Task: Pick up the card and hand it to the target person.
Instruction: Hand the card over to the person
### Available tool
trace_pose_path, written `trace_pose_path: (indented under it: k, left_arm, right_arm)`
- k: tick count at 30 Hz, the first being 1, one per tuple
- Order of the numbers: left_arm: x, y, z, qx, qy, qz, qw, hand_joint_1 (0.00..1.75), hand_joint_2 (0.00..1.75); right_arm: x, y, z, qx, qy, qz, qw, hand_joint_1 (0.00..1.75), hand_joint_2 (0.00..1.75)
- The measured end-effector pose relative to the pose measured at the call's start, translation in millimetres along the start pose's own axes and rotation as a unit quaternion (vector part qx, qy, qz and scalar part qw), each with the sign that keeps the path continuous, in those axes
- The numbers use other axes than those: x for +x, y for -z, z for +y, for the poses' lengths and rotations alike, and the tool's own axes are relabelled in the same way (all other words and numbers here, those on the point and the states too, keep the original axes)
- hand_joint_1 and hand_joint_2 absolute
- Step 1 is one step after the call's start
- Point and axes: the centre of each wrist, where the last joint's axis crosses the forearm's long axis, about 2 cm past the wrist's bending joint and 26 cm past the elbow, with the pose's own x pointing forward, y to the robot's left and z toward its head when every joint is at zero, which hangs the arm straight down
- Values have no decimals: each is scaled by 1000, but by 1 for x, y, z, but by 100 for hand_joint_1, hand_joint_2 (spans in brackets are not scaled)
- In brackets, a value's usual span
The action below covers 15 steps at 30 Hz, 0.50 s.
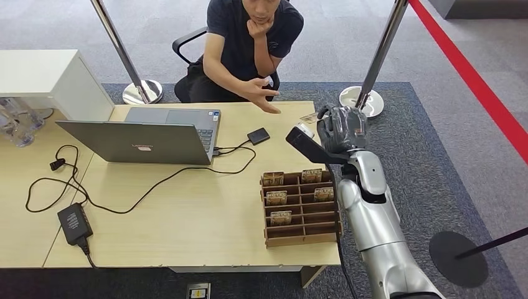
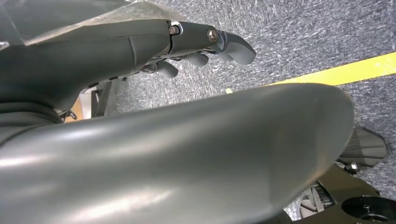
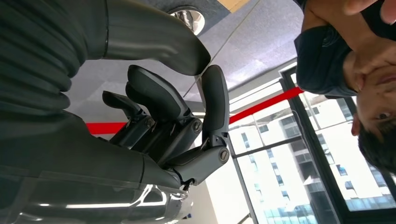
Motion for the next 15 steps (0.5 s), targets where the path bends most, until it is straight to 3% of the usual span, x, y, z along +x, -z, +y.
trace_pose_path:
  k: [15]
  left_arm:
    - [-1,0,0,-3,1,5,1000,0,0]
  right_arm:
    - [3,6,22,38,15,25,999,175,175]
